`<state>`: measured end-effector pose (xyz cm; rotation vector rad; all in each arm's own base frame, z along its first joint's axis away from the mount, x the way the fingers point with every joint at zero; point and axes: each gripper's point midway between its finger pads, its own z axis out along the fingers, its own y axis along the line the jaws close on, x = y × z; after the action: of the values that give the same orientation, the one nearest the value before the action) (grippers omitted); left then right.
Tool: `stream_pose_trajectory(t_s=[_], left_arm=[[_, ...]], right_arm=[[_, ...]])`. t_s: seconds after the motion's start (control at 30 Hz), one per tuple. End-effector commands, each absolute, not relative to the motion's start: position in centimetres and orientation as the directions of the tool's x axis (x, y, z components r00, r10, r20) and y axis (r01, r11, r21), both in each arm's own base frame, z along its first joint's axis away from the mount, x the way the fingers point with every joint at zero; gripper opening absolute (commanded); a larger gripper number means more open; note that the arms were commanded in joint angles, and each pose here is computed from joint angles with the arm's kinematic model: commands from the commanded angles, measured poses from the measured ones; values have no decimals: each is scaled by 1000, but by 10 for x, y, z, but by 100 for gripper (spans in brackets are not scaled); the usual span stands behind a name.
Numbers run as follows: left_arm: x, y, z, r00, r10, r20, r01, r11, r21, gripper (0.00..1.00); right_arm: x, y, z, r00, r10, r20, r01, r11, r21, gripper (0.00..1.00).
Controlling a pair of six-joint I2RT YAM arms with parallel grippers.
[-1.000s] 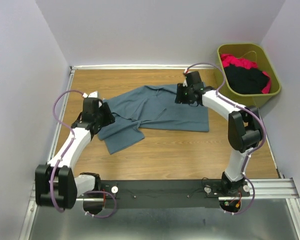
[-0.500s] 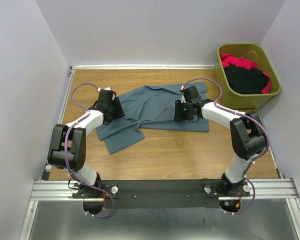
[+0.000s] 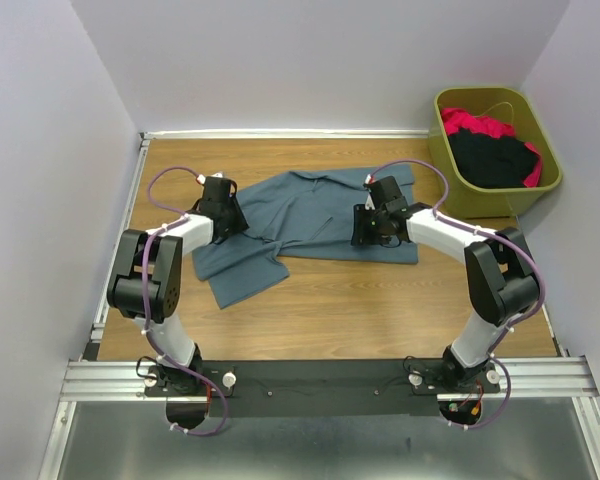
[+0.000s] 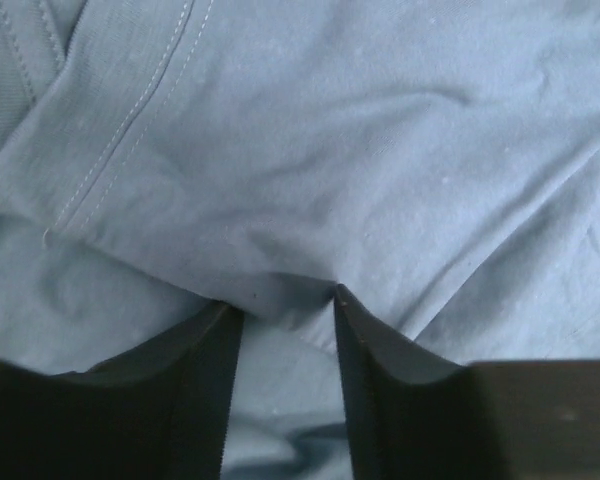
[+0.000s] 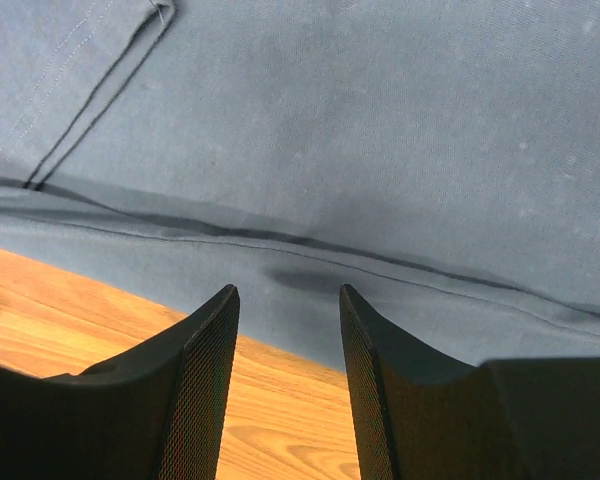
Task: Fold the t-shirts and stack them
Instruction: Flatten the tshirt out
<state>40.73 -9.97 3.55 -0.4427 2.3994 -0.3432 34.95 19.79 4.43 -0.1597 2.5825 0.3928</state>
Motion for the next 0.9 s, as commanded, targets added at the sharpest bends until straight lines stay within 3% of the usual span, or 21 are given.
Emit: stream_pose_trajectory(t_s=[0.0, 0.07, 0.17, 0.33, 0.6, 0.87], left_arm=[[426, -101, 51, -670, -411, -618, -222, 905, -362, 31], [430, -98, 59, -656, -409, -634, -221, 908, -357, 15], [434, -96, 68, -639, -402, -657, -216, 912, -348, 0], [458, -89, 99, -596, -395, -700, -211, 917, -338, 0], [538, -71, 157, -495, -405, -769, -203, 914, -351, 0], [616, -50, 185, -361, -497, -789, -227, 867, -443, 1]], right_arm=[[351, 190, 42, -849, -21, -527, -158, 964, 216, 52], [348, 186, 33, -857, -24, -514, -147, 968, 201, 52], [340, 182, 25, -868, -27, -495, -140, 971, 192, 52], [328, 176, 14, -885, -21, -466, -122, 974, 189, 52], [307, 167, -3, -909, -15, -416, -98, 979, 178, 52], [309, 169, 8, -897, -11, -442, -106, 976, 192, 53]])
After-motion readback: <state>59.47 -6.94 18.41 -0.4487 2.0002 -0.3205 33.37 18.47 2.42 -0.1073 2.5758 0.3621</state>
